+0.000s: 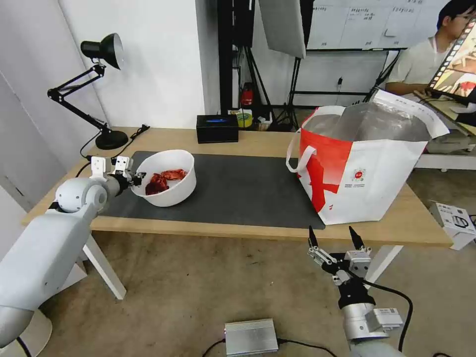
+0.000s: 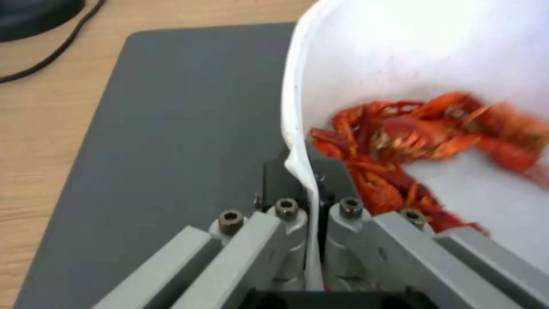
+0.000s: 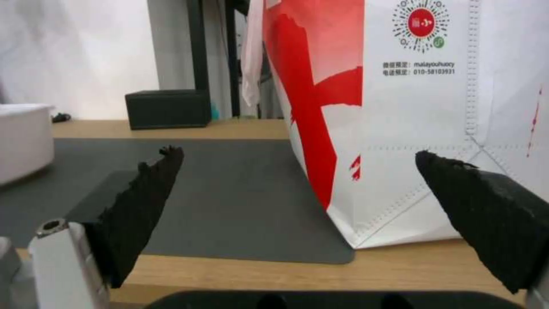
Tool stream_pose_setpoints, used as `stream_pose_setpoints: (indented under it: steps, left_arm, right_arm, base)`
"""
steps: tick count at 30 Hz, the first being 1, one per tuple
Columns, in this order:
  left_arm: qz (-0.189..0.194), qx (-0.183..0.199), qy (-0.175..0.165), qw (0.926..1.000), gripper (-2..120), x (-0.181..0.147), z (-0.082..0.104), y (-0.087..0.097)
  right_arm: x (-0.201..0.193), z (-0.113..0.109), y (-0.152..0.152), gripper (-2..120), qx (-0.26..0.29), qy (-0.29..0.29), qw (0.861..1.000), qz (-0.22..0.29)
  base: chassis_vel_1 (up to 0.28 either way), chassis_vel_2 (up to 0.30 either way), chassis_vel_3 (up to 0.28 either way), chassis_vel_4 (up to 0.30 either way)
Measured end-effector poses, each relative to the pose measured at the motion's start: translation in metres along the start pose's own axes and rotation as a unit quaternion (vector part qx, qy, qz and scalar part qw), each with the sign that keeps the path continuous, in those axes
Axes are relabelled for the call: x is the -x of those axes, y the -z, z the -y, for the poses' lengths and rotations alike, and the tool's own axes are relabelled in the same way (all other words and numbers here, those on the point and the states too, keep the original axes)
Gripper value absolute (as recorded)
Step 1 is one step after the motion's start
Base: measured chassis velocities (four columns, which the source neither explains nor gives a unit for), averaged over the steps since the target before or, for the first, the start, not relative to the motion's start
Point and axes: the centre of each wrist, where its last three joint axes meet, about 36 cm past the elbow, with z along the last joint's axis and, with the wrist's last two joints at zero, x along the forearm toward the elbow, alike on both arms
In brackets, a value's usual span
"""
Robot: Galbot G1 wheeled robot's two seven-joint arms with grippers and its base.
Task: Pick up the trash from the table and place it into the takeout bag.
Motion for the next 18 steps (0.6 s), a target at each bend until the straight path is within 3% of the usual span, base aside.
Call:
stream_pose_setpoints:
  steps: [18]
  left_arm:
    - [0.022, -0.034, -0.032, 0.9986, 0, -0.025, 0.027, 0.016]
  right_arm:
    - [0.000, 0.000, 0.000, 100, 0.000, 0.000, 1.000, 0.000]
  base:
    - [0.000, 0.000, 0.000, 0.000]
